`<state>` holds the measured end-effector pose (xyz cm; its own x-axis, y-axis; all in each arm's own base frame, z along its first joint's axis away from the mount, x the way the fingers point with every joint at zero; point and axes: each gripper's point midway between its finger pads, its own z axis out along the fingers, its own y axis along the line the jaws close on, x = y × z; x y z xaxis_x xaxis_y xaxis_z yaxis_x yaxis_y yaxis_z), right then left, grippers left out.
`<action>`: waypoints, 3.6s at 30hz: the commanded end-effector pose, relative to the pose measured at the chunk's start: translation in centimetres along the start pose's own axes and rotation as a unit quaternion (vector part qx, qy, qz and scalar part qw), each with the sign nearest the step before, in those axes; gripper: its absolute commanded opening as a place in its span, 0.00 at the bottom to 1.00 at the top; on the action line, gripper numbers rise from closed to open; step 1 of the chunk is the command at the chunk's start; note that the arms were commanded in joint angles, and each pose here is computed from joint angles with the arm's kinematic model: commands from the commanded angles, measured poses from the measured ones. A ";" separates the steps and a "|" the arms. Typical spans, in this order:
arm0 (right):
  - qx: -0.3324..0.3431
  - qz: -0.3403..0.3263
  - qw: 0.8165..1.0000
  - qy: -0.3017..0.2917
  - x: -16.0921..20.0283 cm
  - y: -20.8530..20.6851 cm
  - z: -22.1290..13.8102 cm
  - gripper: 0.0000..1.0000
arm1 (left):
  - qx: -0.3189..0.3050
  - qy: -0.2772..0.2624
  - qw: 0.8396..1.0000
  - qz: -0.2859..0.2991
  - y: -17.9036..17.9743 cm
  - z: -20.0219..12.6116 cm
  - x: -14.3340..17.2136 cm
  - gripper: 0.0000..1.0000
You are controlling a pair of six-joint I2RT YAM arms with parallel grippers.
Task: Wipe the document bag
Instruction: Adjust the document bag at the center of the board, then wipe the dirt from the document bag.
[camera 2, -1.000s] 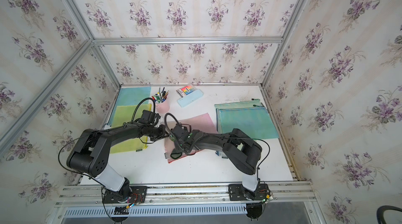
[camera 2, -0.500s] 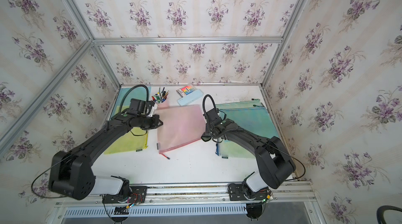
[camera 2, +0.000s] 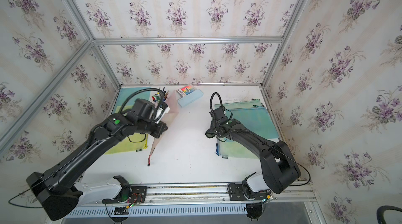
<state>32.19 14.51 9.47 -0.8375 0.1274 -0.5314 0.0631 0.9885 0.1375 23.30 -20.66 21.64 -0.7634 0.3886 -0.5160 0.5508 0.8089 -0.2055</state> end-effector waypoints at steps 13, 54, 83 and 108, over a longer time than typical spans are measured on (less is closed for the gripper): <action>0.073 0.000 0.996 -0.054 -3.7 -4.9 -4.5 0.23 | -0.014 0.122 0.988 0.097 -7.9 14.8 1.2 0.70; -0.078 -0.204 0.966 0.137 11.5 13.3 6.8 0.22 | 0.079 0.017 0.881 -0.466 12.4 18.0 2.5 0.82; -0.080 -0.151 0.975 0.141 9.3 12.9 6.6 0.22 | 0.087 -0.010 0.903 -0.420 13.7 13.9 2.6 0.39; -0.112 -0.126 0.980 0.104 7.1 19.0 8.7 0.20 | 0.086 0.052 0.918 -0.383 14.1 18.4 3.8 0.00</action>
<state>33.88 33.64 2.17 -0.9000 -0.1210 -0.4187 -0.2431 0.9367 0.2518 34.54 -15.85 1.77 -0.9683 -0.2364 -0.0801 -0.1417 0.7848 -0.6034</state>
